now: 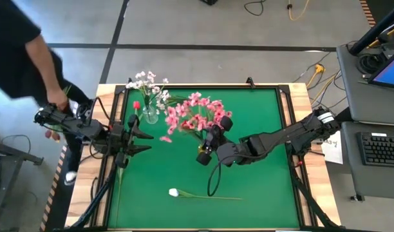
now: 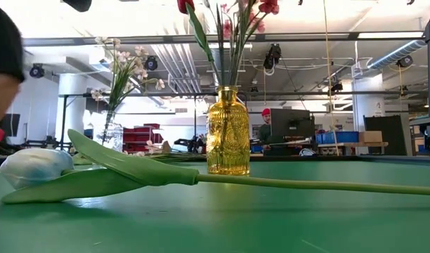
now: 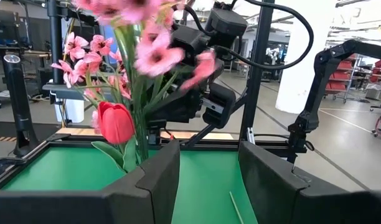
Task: Sort flowers into vase by color
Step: Put the pink flowers into the yellow vase, then put the left white tulip into the transparent vase
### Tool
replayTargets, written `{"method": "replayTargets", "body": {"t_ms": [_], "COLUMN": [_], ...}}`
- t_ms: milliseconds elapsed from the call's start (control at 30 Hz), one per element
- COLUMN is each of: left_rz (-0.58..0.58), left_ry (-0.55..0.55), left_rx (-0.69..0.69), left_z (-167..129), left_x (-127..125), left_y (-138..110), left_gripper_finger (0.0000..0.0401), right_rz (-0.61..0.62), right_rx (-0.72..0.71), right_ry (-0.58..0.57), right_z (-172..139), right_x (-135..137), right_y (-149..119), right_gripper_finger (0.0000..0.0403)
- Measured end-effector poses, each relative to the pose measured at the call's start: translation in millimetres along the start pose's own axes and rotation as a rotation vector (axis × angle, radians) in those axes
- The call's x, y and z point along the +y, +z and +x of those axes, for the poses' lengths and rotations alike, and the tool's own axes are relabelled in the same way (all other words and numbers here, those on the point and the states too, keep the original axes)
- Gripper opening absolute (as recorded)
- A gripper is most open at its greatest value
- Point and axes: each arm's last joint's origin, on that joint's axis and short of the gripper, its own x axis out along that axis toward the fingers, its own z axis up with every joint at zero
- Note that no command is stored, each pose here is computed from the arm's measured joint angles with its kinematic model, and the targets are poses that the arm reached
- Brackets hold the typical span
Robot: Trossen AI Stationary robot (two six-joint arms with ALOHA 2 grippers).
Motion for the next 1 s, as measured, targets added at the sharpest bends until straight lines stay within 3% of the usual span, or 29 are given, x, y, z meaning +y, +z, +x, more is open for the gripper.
{"method": "replayTargets", "body": {"t_ms": [267,533,733,1000], "left_rz": [0.003,0.001,-0.007,-0.061], "left_ry": [0.001,0.001,0.003,0.068], "left_rx": [0.010,0.012,0.024,0.055], "left_z": [0,0,0,2], "left_x": [0,0,0,2], "left_y": [-1,-1,-2,-7], "left_gripper_finger": [0.0152,0.0152,0.0152,0.0152], "right_rz": [-0.012,-0.013,0.012,0.016], "right_rx": [0.019,0.027,0.036,0.031], "right_ry": [0.000,0.019,0.107,0.168], "right_z": [-1,-6,-20,-47], "right_x": [0,-2,-7,-15], "right_y": [-3,0,7,15], "right_gripper_finger": [0.0197,0.0218,0.0236,0.0263]}}
